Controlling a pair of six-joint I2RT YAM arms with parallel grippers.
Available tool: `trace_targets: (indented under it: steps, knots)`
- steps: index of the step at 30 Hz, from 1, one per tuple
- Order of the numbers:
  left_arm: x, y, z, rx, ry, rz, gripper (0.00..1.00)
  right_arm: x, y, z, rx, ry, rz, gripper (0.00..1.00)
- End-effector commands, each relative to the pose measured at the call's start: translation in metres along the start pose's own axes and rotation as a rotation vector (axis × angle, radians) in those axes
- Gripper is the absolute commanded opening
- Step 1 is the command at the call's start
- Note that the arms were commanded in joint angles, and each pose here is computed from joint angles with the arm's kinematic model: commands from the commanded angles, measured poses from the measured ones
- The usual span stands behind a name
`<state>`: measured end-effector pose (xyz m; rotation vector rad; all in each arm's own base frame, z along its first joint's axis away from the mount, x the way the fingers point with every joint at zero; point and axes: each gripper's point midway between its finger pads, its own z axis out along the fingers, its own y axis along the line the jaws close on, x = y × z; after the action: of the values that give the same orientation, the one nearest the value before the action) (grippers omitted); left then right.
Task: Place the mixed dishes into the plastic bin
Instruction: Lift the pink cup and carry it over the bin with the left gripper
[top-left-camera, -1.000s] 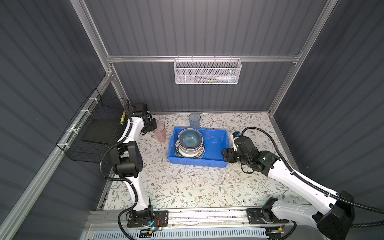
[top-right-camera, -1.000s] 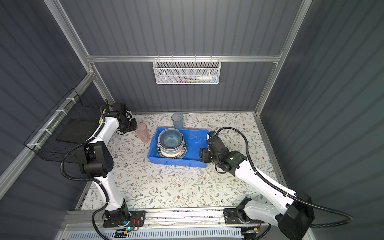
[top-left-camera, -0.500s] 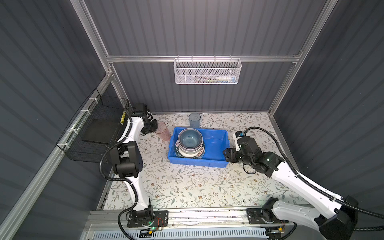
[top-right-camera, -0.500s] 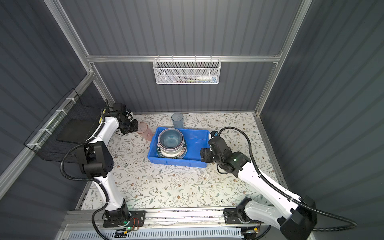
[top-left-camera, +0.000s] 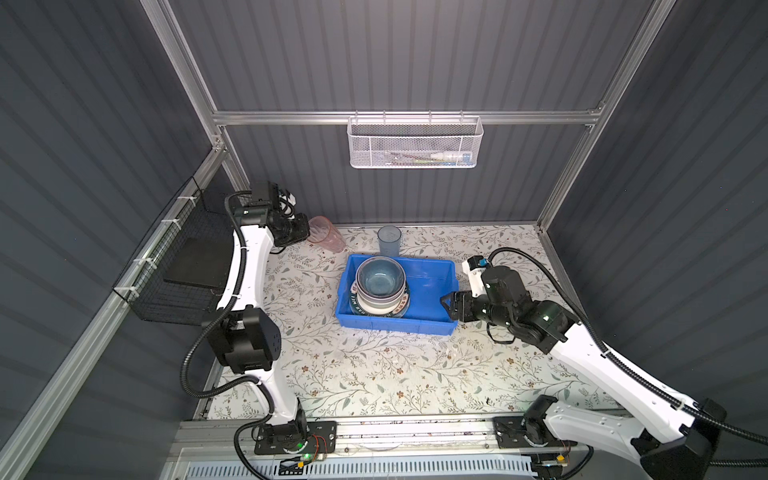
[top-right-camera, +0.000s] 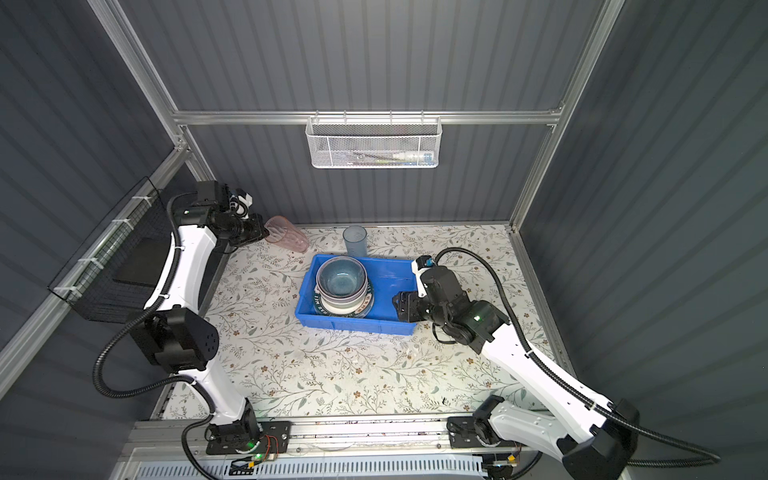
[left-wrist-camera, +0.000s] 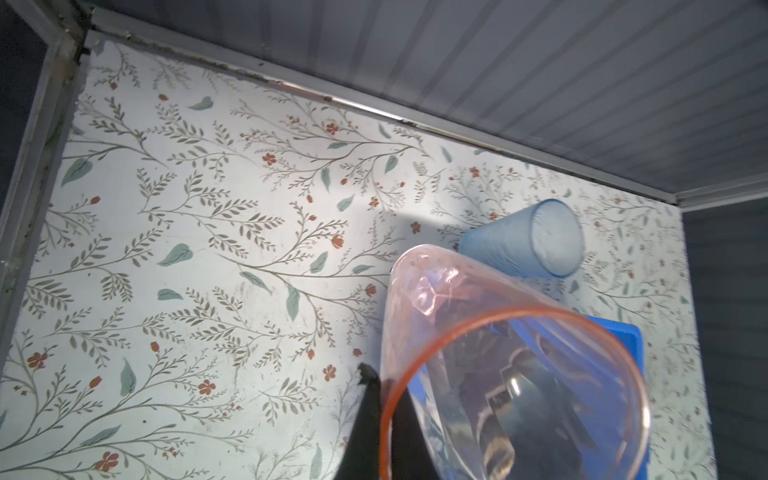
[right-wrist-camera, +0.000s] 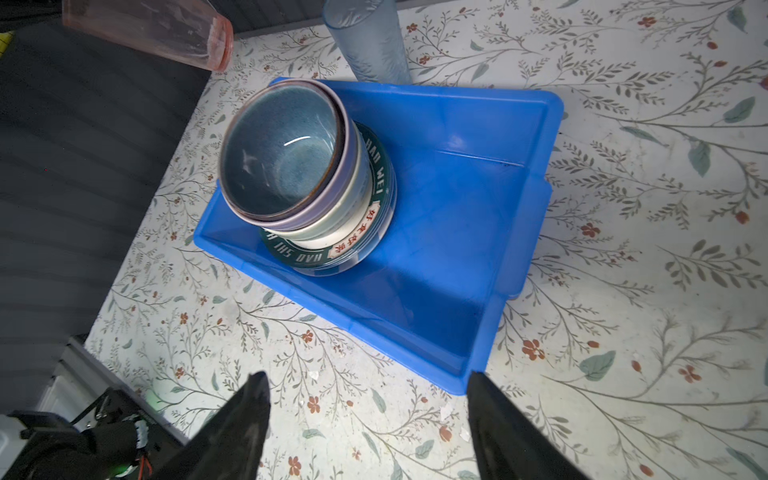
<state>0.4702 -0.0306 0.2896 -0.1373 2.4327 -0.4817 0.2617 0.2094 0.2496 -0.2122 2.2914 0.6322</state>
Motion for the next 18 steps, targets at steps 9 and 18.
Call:
trace_targets:
  steps: [9, 18]
  knots:
    - [0.037, -0.102, -0.046, 0.18, 0.073, 0.219, 0.0, -0.033, 0.054, -0.037, -0.229, -0.016, 0.043, 0.75]
    - [0.077, -0.197, -0.063, 0.377, 0.083, 0.322, 0.0, -0.054, 0.077, -0.055, -0.317, -0.055, 0.034, 0.74]
